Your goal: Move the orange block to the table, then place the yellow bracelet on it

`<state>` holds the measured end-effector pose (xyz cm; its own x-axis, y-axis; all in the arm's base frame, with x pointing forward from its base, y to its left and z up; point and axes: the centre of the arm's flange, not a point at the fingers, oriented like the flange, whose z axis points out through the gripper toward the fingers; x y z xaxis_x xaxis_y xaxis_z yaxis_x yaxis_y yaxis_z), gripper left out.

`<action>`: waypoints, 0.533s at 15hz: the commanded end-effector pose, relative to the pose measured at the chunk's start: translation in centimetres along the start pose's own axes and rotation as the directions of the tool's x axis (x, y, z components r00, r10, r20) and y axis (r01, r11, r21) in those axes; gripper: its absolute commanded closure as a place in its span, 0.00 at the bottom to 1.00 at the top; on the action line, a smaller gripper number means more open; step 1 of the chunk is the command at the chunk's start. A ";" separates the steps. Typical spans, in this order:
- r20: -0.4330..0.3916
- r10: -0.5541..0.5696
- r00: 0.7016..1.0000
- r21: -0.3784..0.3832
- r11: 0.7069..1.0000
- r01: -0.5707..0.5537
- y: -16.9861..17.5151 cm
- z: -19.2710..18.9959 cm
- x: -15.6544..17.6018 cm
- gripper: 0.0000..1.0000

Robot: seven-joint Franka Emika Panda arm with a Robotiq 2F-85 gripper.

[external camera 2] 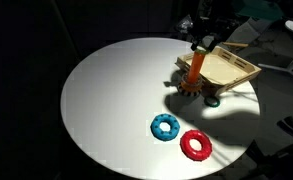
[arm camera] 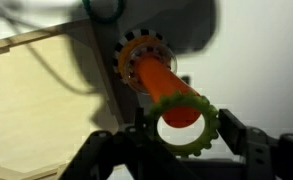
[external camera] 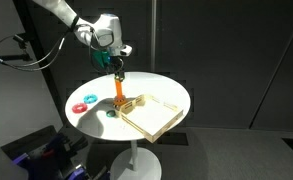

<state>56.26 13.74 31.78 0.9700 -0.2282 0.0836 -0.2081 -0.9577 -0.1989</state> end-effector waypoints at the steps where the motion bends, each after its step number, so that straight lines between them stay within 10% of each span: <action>1: 0.037 0.003 0.999 0.003 1.000 -0.003 -0.3 0.2 0.8 0.51; 8: 0.060 -0.023 0.998 -0.042 0.999 0.025 -0.6 0.9 0.0 0.51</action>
<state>55.94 14.11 30.72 0.9771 -0.2102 0.0340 -0.2010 -0.9632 -0.1785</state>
